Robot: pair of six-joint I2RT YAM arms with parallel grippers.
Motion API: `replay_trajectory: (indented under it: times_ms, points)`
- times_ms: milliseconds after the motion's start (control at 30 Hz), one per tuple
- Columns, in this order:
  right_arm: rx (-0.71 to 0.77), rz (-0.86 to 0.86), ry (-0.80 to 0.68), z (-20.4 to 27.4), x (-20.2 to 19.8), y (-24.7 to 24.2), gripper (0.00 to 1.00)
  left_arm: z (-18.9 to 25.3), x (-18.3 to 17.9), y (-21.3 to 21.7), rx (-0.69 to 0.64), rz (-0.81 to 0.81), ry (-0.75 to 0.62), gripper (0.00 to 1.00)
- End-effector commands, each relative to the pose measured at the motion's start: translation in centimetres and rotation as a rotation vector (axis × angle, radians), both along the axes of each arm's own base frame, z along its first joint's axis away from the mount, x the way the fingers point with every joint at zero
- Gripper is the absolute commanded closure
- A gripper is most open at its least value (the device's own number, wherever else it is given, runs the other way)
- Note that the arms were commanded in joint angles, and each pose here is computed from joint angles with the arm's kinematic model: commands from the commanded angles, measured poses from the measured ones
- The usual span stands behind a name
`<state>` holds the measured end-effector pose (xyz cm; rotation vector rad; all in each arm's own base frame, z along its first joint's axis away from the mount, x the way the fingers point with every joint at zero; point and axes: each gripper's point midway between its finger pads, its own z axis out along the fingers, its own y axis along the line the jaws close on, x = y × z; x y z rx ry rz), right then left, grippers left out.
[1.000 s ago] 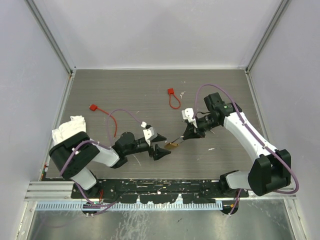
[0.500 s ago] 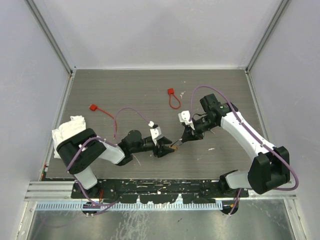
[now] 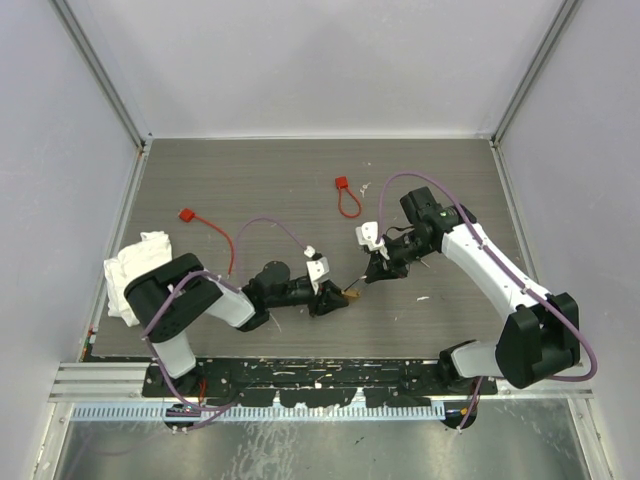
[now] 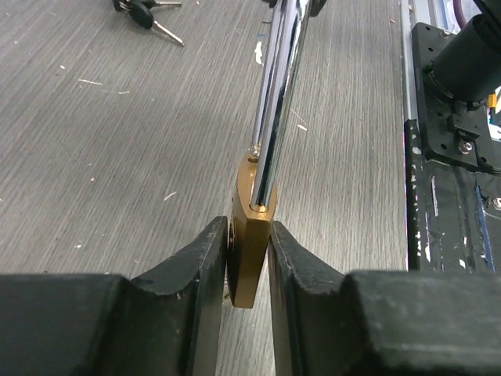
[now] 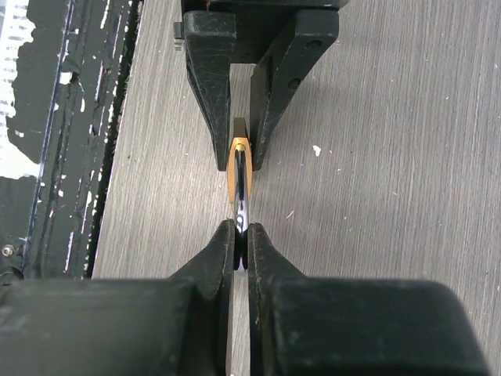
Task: Lock with the key
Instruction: Lock the lock.
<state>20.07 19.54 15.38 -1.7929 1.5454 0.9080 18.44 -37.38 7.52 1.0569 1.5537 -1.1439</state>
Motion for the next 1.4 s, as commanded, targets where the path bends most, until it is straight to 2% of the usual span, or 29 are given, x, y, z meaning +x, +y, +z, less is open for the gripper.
replay_trajectory:
  times_ms: [0,367,433,533,633,1100,1367]
  points:
    - [0.067,0.022,-0.043,1.4,0.6,1.0,0.99,1.1,0.2,-1.0,-0.04,-0.026,-0.042,0.76]
    - [0.035,0.088,-0.042,-1.2,-0.2,1.1,0.99,0.0,0.4,-1.2,-0.035,-0.022,-0.034,0.79]
    - [0.034,0.102,-0.042,-1.6,-0.4,1.1,0.99,-0.2,0.5,-1.2,-0.029,-0.018,-0.034,0.84]
    - [0.026,0.11,-0.033,-2.1,-0.5,1.2,0.99,-0.8,0.7,-1.3,-0.018,-0.016,-0.033,0.96]
    - [0.017,0.126,-0.027,-2.6,-0.8,1.4,0.99,-1.3,0.8,-1.4,-0.005,-0.015,-0.036,0.99]
    - [0.048,0.245,-0.041,-2.3,-3.1,1.3,0.99,-1.6,1.0,-1.1,0.027,0.014,-0.114,1.0]
    - [0.04,0.252,-0.067,-2.5,-3.1,1.1,0.99,-1.7,1.3,-1.2,0.035,0.023,-0.134,1.0]
